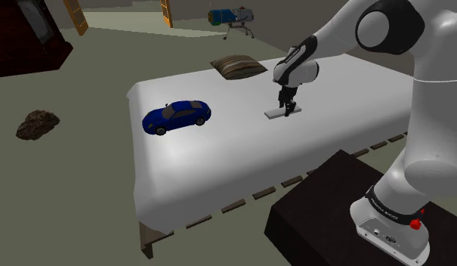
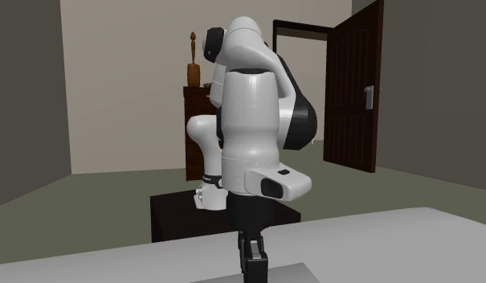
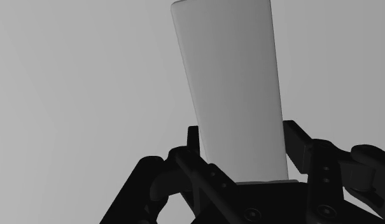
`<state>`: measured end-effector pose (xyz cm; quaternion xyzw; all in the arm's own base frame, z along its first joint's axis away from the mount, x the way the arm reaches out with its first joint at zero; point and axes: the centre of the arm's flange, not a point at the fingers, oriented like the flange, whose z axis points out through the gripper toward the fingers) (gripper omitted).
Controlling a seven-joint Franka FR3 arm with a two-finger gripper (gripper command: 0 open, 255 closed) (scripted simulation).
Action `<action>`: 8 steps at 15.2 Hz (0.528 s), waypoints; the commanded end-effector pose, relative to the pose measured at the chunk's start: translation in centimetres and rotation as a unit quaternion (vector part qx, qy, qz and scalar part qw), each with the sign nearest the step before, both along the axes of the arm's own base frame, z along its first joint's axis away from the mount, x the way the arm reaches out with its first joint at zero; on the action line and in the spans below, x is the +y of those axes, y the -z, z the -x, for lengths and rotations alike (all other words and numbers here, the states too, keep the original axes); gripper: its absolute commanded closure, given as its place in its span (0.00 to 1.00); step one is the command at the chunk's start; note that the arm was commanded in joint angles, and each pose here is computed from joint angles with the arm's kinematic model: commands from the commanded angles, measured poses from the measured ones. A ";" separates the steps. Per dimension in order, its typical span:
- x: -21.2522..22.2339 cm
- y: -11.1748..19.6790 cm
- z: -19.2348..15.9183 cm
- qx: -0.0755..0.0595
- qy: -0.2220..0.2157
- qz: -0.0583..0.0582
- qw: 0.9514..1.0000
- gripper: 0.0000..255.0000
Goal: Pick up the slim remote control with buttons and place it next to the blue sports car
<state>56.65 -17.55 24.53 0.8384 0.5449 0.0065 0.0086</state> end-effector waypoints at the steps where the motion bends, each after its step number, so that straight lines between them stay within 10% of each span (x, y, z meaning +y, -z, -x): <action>1: 0.0 0.1 0.0 0.001 0.000 0.000 1.000 1.00; 8: 0.0 -1.0 0.0 0.001 0.000 0.000 1.000 1.00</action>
